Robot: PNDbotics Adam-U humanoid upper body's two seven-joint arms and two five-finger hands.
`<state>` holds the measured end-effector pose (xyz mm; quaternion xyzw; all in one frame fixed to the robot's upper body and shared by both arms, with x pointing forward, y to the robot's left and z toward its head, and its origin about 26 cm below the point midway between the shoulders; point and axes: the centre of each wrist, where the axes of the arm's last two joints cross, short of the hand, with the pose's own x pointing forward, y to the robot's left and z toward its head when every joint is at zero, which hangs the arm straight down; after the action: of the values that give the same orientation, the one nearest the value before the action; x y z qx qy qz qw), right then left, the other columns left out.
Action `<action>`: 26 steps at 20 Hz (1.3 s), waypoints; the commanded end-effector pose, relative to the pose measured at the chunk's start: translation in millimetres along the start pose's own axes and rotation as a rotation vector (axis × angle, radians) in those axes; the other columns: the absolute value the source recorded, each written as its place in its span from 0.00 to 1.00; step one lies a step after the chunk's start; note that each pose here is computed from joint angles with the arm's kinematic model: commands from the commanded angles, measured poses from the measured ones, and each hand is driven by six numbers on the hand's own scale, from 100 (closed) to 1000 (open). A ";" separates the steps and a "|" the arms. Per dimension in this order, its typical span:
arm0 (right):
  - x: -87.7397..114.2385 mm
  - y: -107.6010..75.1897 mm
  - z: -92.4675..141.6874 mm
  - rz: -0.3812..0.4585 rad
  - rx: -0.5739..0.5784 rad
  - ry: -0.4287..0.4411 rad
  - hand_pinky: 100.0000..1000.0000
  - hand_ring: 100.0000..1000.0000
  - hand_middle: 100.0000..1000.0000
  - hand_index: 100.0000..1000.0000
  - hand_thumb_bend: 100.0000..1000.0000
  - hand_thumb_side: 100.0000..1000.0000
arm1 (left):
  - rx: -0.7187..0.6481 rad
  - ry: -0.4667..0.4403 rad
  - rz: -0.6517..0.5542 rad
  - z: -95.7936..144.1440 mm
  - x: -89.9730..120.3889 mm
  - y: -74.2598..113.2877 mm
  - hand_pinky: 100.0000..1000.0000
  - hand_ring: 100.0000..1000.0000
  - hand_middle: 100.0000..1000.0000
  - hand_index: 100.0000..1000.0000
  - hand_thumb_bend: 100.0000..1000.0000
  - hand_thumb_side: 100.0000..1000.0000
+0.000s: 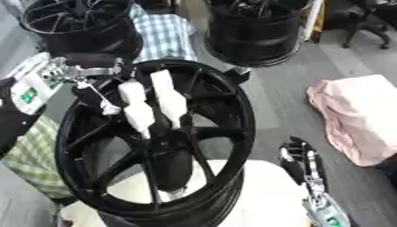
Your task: Pull the pin out of the wheel hub.
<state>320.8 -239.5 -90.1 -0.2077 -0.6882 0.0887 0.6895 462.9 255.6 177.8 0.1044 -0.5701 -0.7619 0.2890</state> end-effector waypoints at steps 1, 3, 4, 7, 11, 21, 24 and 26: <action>9.1 -1.9 -6.9 0.000 -0.005 -0.036 0.71 0.70 0.66 0.81 0.00 0.44 | -0.310 -0.242 -0.254 8.2 -2.6 17.8 0.80 0.71 0.60 0.72 0.06 0.05; 8.9 -2.1 -6.8 0.000 -0.005 -0.035 0.71 0.70 0.66 0.81 0.00 0.44 | -0.297 -0.241 -0.242 9.4 -4.5 17.9 0.79 0.70 0.57 0.70 0.01 0.05; 8.8 -2.1 -6.8 0.000 -0.005 -0.035 0.71 0.70 0.66 0.81 0.00 0.44 | -0.289 -0.242 -0.236 9.9 -5.3 18.3 0.79 0.69 0.55 0.68 0.00 0.04; 8.5 -2.2 -6.6 -0.001 -0.006 -0.033 0.71 0.70 0.66 0.81 0.00 0.44 | -0.266 -0.246 -0.226 11.2 -6.3 21.3 0.78 0.67 0.52 0.65 0.00 0.04; 7.6 -2.4 -6.2 0.000 -0.005 -0.029 0.71 0.70 0.66 0.81 0.00 0.44 | -0.224 -0.251 -0.219 15.4 -6.7 29.9 0.77 0.64 0.48 0.62 0.00 0.05; 1.7 -4.4 -3.3 -0.001 -0.012 -0.007 0.71 0.70 0.66 0.81 0.00 0.45 | -0.044 -0.155 -0.208 79.0 -6.8 83.4 0.78 0.64 0.47 0.60 0.00 0.06; -0.4 -6.8 -2.8 0.002 -0.020 0.000 0.71 0.70 0.66 0.81 0.00 0.44 | -0.004 -0.096 -0.191 118.3 -8.2 87.6 0.78 0.64 0.47 0.61 0.00 0.06; -0.9 -8.0 -3.0 0.003 -0.026 0.002 0.71 0.70 0.66 0.81 0.00 0.44 | 0.009 -0.053 -0.161 147.2 -8.9 81.4 0.79 0.65 0.48 0.62 0.00 0.06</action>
<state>317.3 -241.8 -93.7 -0.2107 -0.6821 0.0838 0.6952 436.5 346.3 267.3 0.1486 -0.6528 -0.6647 0.3317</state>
